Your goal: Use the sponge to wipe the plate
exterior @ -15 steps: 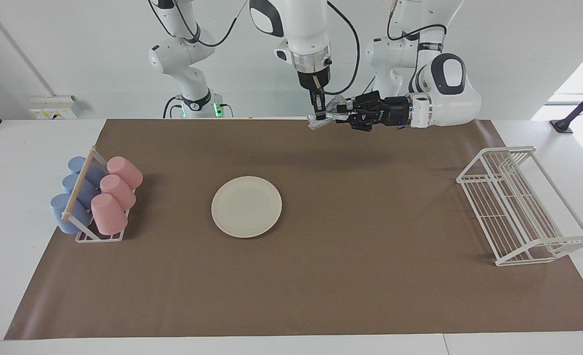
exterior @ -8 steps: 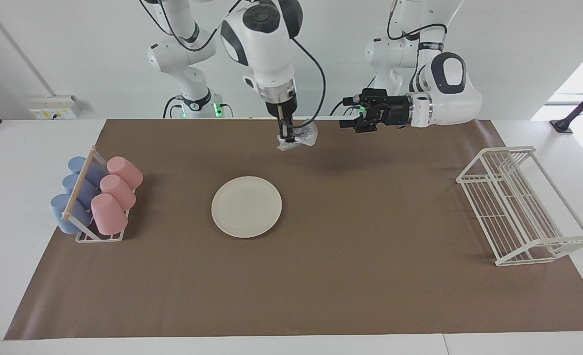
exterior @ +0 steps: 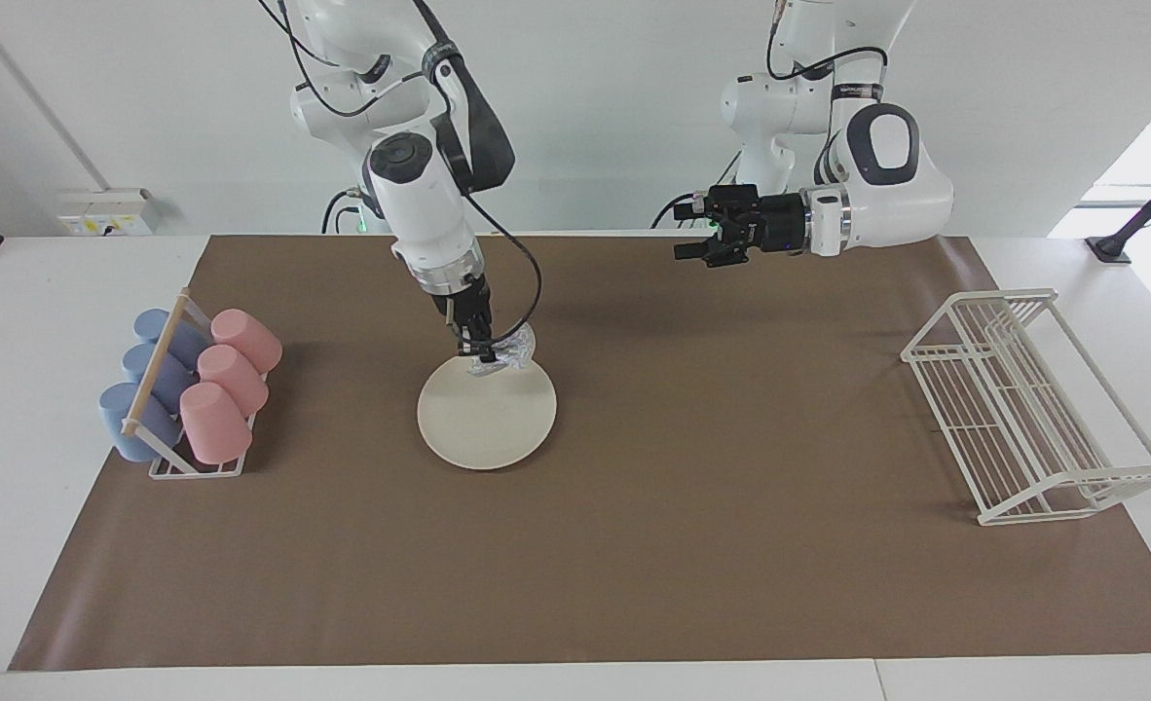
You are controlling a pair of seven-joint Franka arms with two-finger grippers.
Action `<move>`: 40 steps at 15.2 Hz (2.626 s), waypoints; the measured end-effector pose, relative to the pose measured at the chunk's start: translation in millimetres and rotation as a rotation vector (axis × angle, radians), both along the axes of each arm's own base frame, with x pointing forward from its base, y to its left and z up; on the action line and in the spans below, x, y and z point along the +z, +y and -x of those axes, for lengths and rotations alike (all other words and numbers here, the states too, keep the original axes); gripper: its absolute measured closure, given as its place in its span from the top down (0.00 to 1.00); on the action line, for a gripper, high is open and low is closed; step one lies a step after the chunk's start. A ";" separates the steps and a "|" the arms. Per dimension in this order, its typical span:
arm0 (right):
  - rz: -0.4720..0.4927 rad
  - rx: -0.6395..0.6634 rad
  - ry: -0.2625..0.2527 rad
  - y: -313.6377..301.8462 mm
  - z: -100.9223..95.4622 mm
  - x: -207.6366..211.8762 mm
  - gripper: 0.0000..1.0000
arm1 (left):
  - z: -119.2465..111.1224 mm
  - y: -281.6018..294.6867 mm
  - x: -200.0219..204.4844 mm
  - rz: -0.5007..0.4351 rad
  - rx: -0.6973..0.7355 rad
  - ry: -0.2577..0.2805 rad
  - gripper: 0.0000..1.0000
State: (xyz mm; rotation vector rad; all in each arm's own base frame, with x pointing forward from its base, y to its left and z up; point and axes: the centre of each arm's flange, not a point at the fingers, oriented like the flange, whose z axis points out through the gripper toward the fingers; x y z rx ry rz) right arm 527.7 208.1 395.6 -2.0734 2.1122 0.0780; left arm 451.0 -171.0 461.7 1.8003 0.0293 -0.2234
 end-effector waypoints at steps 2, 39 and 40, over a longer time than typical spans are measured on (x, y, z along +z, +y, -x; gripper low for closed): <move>0.009 0.012 -0.035 -26.9 2.1 -27.7 0.09 | -2.5 5.3 -5.1 -0.084 0.001 -0.023 1.00; -0.054 -0.047 -0.170 21.4 15.2 -89.1 0.09 | -26.9 13.4 -43.3 -0.775 0.122 -0.056 1.00; -0.044 -0.042 -0.164 12.3 11.4 -96.1 0.09 | -27.0 13.4 -43.5 -0.775 0.124 -0.053 1.00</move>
